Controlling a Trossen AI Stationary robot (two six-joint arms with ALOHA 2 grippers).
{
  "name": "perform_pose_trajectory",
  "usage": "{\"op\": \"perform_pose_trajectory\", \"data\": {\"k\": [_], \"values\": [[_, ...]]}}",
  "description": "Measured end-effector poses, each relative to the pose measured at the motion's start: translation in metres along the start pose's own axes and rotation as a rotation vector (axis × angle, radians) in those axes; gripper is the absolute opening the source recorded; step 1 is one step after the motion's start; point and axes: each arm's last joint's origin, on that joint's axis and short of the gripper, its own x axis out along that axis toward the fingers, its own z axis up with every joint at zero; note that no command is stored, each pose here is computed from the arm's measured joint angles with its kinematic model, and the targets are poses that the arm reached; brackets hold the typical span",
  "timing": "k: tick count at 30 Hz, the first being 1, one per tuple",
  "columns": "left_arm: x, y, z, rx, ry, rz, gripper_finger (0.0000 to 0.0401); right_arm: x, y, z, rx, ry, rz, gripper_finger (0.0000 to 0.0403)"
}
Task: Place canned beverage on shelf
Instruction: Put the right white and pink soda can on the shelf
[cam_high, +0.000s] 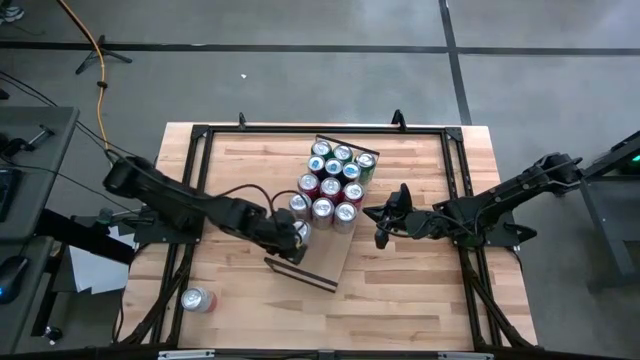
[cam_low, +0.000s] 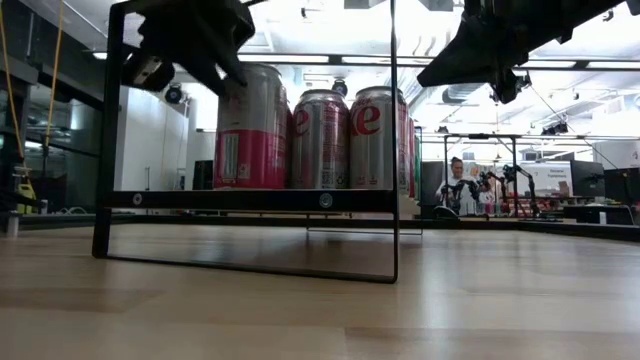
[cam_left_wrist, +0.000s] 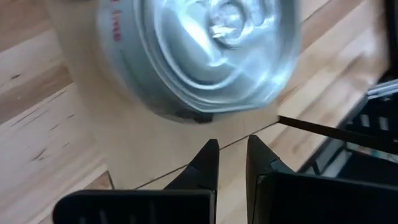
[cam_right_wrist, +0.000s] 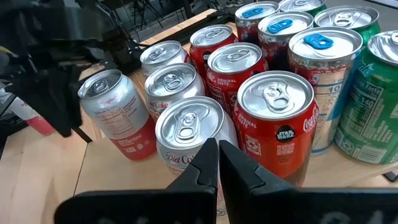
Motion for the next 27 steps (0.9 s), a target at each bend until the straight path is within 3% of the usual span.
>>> {"op": "perform_pose_trajectory", "data": {"k": [20, 27], "values": [[0.004, 0.008, 0.021, -0.022, -0.133, 0.065, 0.0, 0.0, 0.0, 0.0, 0.002, 0.001, 0.0, 0.0], [-0.026, 0.002, 0.012, 0.046, -0.075, -0.051, 0.0, 0.0, 0.0, 0.0, -0.001, 0.004, 0.005, 0.0]]}}
